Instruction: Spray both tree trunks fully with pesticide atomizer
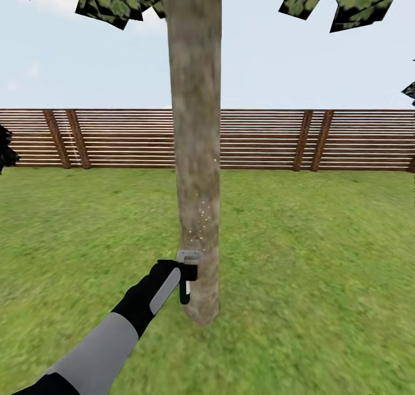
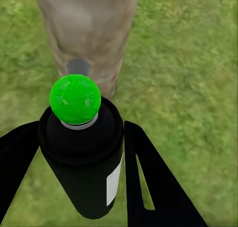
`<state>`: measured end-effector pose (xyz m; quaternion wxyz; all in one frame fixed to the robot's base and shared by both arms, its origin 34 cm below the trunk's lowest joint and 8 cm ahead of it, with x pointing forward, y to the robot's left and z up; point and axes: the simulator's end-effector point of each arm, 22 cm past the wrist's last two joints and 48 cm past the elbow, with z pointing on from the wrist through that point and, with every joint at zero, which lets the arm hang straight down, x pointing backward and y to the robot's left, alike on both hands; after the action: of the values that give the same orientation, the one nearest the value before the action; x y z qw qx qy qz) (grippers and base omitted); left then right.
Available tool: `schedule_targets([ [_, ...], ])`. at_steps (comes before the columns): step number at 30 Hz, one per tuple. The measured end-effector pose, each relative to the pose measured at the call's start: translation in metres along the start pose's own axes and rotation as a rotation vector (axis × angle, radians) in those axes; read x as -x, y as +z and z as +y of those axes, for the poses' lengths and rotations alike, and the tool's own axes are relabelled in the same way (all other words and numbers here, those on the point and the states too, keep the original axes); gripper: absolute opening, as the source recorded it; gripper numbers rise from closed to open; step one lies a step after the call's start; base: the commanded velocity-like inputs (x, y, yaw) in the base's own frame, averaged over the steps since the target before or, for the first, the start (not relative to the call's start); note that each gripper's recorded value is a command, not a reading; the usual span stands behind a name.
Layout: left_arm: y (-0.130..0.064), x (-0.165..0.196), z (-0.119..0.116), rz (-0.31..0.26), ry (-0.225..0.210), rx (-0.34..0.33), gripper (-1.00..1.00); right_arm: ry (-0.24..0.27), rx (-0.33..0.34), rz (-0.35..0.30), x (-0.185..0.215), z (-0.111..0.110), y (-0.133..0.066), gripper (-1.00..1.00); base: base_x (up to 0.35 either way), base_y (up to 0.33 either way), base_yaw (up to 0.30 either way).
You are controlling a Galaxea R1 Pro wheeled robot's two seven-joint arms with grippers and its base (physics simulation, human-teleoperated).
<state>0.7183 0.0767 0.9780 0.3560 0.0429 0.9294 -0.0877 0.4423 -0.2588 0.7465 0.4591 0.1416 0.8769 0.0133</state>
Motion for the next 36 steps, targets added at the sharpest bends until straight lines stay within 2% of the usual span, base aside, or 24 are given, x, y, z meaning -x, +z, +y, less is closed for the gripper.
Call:
schedule_targets([
  [12,0.0015,-0.0041,0.0021,0.009,0.0,0.005,-1.0,0.0,0.0,-0.002,0.0009,0.0002,0.0,-1.0,0.0,0.334,-0.224],
  [20,0.0014,-0.0038,0.0023,0.009,-0.001,0.006,-1.0,-0.001,0.001,-0.003,0.0014,0.0005,0.0001,-1.0,0.0,0.334,-0.112],
  [30,0.0001,-0.0027,0.0022,0.006,0.0,0.005,-1.0,0.0,0.002,-0.006,0.0023,0.0007,0.0,-1.0,0.0,0.334,-0.261],
  [36,-0.0002,-0.0025,0.0022,0.006,0.0,0.005,-1.0,0.0,0.003,-0.007,0.0032,0.0011,0.0002,-1.0,0.0,0.334,-0.059],
])
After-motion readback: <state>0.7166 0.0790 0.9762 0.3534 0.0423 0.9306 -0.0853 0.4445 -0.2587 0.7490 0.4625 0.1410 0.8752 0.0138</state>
